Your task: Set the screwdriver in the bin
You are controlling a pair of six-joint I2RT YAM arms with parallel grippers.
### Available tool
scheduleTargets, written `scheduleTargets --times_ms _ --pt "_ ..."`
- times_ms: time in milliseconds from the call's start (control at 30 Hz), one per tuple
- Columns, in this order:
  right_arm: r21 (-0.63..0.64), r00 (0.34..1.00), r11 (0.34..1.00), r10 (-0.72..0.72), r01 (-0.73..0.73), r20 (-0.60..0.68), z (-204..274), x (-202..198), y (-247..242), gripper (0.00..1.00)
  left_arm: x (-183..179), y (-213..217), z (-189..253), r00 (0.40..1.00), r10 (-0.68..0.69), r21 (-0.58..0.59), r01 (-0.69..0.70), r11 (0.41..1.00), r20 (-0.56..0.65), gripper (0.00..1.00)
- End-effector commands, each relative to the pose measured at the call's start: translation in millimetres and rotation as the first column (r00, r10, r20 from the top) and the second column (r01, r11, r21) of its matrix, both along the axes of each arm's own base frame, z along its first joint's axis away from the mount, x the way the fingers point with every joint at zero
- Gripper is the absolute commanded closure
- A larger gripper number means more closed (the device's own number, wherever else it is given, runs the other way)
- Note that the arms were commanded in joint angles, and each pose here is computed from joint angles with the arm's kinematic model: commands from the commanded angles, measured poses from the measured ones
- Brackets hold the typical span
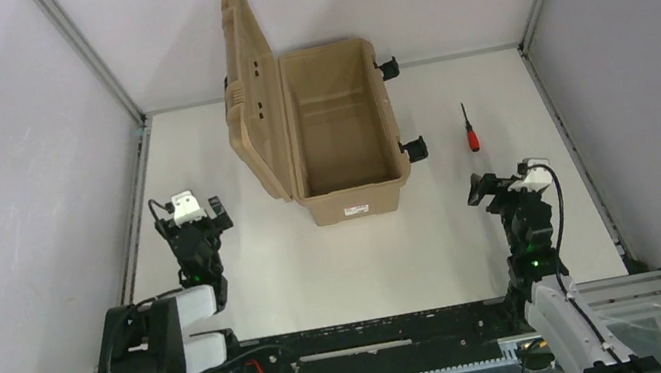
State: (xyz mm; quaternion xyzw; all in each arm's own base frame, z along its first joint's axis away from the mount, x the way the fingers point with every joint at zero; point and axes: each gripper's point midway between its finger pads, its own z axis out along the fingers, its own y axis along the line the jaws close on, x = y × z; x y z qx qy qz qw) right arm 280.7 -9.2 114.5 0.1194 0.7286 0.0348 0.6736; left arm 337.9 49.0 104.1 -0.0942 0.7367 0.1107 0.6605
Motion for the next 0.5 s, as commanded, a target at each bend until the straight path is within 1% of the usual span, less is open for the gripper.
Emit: scheduleTargets --times_ms 0,67,133,167,267,333,367,433,467 --pt "0.011 0.999 1.000 -0.019 0.019 0.041 23.3 6.2 -3.0 0.00 14.0 -0.1 30.9 0.995 -0.007 -0.001 0.007 1.000 0.098 0.00" --pt "0.001 0.999 1.000 -0.013 0.012 0.043 32.7 9.8 -2.3 0.00 14.0 -0.1 30.6 0.995 -0.007 -0.001 0.007 1.000 0.097 0.00" --pt "-0.016 0.999 0.999 -0.036 0.036 -0.007 39.7 15.6 -7.1 0.00 14.0 -0.2 30.7 0.995 -0.008 -0.002 0.008 1.000 0.097 0.00" --pt "-0.014 0.998 0.999 -0.048 0.048 -0.028 54.5 21.9 -9.0 0.00 14.1 -0.1 31.0 0.995 -0.007 -0.001 0.007 1.000 0.098 0.00" --pt "-0.028 0.983 1.000 -0.015 0.010 -0.184 71.0 42.2 -3.9 0.00 14.0 -0.2 30.6 0.995 -0.008 -0.002 0.008 1.000 0.097 0.00" --pt "-0.026 0.935 1.000 -0.016 0.007 -0.354 65.7 52.8 -3.5 0.00 14.1 -0.2 30.9 0.995 -0.008 -0.002 0.008 1.000 0.098 0.00" --pt "-0.026 0.902 0.999 -0.044 0.036 -0.429 65.3 59.5 -13.7 0.00 14.3 -0.2 31.2 0.995 -0.008 -0.002 0.008 1.000 0.099 0.00" --pt "-0.023 0.813 0.998 -0.067 0.066 -0.579 53.5 71.4 -23.2 0.00 13.9 -0.2 30.4 0.995 -0.007 -0.002 0.007 1.000 0.096 0.00" --pt "-0.020 0.774 0.997 -0.071 0.076 -0.629 48.4 78.6 -27.2 0.00 14.0 -0.1 30.8 0.995 -0.007 -0.002 0.007 1.000 0.098 0.00"
